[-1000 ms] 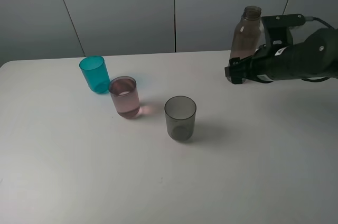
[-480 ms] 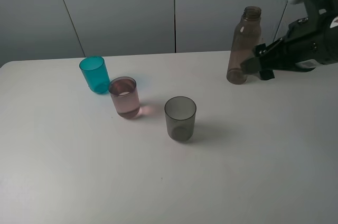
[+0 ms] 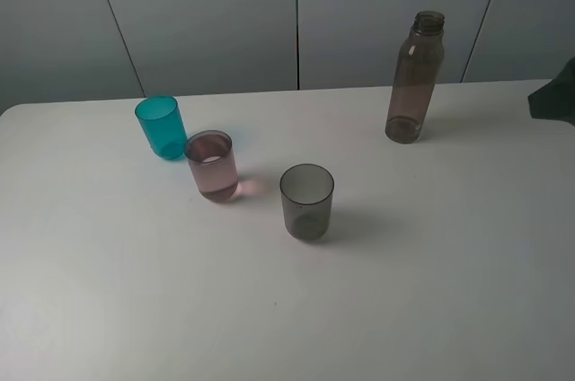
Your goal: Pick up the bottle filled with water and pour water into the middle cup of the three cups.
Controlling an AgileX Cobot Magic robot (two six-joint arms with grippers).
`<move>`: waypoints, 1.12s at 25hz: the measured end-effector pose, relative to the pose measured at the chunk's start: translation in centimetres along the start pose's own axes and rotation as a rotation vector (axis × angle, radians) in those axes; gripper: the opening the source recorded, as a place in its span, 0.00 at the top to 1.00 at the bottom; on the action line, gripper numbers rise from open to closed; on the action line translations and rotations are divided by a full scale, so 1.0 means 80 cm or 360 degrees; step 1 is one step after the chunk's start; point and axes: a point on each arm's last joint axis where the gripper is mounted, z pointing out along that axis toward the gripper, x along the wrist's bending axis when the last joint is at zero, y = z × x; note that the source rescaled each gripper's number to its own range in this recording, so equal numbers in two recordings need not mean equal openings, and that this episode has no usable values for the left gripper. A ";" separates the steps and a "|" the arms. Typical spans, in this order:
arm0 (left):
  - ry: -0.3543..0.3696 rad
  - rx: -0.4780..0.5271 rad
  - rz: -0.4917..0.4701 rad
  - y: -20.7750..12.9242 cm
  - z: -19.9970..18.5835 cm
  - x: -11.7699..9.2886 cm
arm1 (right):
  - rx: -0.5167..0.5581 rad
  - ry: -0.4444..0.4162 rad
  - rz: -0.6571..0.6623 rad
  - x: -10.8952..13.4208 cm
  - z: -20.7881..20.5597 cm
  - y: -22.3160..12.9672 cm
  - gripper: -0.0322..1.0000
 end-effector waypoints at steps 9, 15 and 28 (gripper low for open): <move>0.0000 0.0000 0.0000 0.000 0.000 0.000 | 0.0009 -0.0186 0.0191 -0.016 -0.083 -0.057 0.34; 0.0000 0.0000 0.0000 0.000 0.000 0.000 | -0.0121 -0.0200 0.0228 -0.007 -0.114 -0.100 0.34; 0.0000 0.0000 0.0000 0.000 0.000 0.000 | -0.0491 -0.0207 0.0264 0.004 -0.128 -0.166 0.34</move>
